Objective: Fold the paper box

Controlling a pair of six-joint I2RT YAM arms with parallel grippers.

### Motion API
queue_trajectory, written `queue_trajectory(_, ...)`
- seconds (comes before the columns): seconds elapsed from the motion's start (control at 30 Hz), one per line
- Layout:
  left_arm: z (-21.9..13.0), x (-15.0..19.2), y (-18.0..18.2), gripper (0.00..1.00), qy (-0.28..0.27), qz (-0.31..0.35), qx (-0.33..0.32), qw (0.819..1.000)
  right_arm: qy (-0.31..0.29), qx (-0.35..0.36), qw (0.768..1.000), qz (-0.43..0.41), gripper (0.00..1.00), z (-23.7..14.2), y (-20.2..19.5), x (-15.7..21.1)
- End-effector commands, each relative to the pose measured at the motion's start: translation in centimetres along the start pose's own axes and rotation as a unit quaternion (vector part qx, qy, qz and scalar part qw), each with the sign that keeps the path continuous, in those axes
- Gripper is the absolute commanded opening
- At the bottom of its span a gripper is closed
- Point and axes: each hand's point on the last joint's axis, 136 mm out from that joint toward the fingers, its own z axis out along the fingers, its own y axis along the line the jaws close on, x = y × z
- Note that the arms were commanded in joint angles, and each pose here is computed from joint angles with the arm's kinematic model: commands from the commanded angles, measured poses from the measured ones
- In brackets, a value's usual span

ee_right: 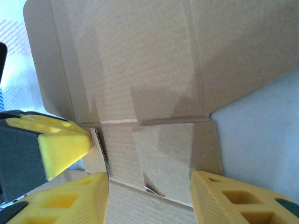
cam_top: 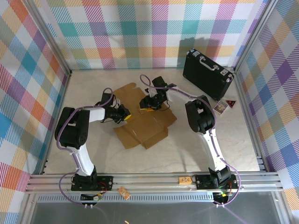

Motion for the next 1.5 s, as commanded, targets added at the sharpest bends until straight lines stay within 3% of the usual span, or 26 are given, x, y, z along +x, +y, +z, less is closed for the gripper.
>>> queue_trajectory(0.0,-0.7,1.6,0.9,0.12,0.016,-0.002,-0.020,1.000,0.054,0.053,0.997,0.035,0.51,2.8,-4.3,3.4)
queue_trajectory(0.97,0.4,3.4,5.6,0.09,0.050,-0.021,-0.100,0.993,0.049,0.049,0.997,0.030,0.51,2.5,-3.8,3.2)
queue_trajectory(1.3,-1.7,2.2,2.9,0.11,0.023,-0.005,-0.083,0.996,0.011,0.036,0.999,-0.004,0.51,-0.8,-0.6,1.8)
queue_trajectory(1.47,-3.8,1.6,0.4,0.21,-0.001,0.009,-0.062,0.998,-0.019,0.034,0.999,-0.030,0.52,-4.0,2.0,1.0)
